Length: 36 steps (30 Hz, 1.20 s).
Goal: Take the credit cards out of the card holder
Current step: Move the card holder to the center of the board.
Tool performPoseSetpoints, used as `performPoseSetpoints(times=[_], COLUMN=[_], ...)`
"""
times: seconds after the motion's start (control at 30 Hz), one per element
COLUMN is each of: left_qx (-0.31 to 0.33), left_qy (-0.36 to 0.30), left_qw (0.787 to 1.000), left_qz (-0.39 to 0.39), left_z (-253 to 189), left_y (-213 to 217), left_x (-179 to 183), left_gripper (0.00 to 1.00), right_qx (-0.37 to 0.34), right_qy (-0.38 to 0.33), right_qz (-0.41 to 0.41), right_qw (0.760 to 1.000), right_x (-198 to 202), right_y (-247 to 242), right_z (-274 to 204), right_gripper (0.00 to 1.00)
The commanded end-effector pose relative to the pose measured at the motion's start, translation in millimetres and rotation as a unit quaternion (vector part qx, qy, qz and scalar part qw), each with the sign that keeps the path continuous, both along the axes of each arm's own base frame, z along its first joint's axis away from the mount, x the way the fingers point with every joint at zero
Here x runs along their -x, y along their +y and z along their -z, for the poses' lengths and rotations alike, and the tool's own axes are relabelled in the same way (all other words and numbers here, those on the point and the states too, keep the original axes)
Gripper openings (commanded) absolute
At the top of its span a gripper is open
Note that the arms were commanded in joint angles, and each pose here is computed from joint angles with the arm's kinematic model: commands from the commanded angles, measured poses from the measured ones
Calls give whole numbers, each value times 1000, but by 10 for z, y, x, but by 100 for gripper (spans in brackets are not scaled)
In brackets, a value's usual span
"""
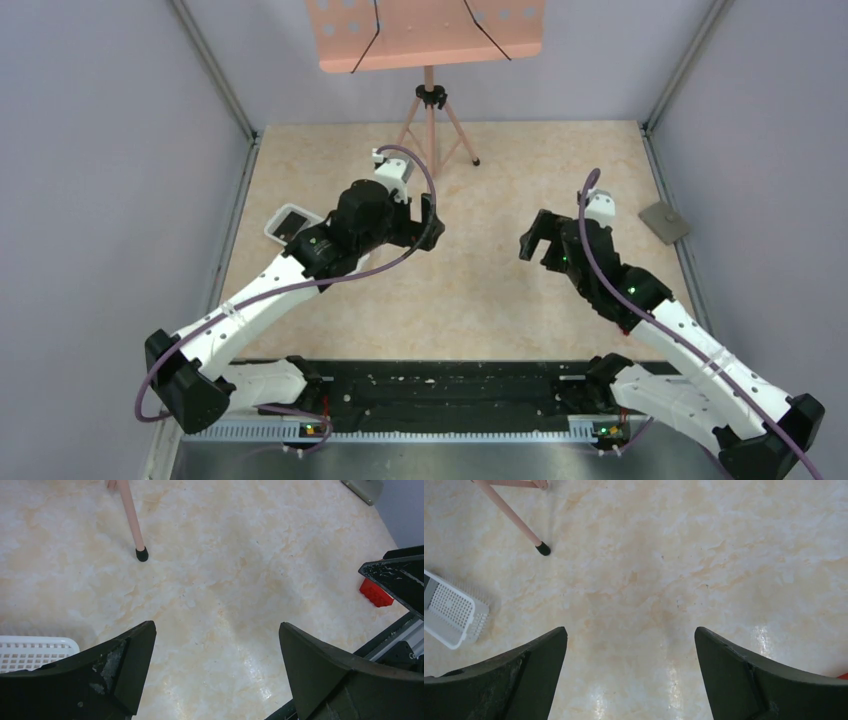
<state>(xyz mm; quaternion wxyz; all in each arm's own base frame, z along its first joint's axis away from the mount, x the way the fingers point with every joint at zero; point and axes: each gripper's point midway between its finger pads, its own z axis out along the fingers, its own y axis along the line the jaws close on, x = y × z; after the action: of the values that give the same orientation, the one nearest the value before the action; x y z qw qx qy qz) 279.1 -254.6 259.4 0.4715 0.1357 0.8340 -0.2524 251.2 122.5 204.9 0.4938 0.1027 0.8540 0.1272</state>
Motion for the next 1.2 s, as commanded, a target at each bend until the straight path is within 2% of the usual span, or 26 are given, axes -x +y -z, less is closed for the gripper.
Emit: performPoseSetpoints(times=[0.0, 0.23, 0.37, 0.47, 0.53, 0.6, 0.7, 0.87, 0.97, 1.07, 1.17], left_qx=[22, 28, 33, 34, 34, 33, 34, 44, 48, 57, 63], left_qy=[-31, -33, -34, -37, -42, -45, -42, -35, -32, -26, -23], left_qw=[999, 999, 999, 999, 999, 998, 999, 998, 998, 998, 997], left_qz=[-10, -3, -1, -4, -6, -10, -9, 4, 6, 15, 22], left_z=[-277, -312, -337, -363, -376, -376, -365, -366, -368, -373, -387], left_y=[42, 27, 30, 48, 64, 75, 68, 17, 10, -21, -45], left_x=[-9, 21, 39, 42, 39, 24, 24, 57, 71, 108, 136], left_gripper=[99, 99, 98, 98, 98, 97, 97, 96, 96, 95, 95], right_qx=[-12, -7, 82, 168, 229, 310, 415, 505, 549, 566, 558], right_qy=[-42, -100, -161, -198, -204, -188, -125, -2, 61, 115, 147], right_qz=[19, 72, 59, 19, 30, 52, 58, 46, 55, 82, 105], right_qw=[999, 992, 982, 966, 951, 930, 899, 862, 832, 812, 810], right_x=[-115, -259, -396, -513, -616, -728, -949, -1322, -1555, -1704, -1816], right_y=[-5, -171, -274, -254, -325, -461, -650, -905, -1084, -1316, -1529], right_z=[-273, -429, -562, -613, -622, -551, -297, 206, 455, 565, 661], right_gripper=[99, 99, 95, 93, 93, 94, 93, 80, 73, 68, 65])
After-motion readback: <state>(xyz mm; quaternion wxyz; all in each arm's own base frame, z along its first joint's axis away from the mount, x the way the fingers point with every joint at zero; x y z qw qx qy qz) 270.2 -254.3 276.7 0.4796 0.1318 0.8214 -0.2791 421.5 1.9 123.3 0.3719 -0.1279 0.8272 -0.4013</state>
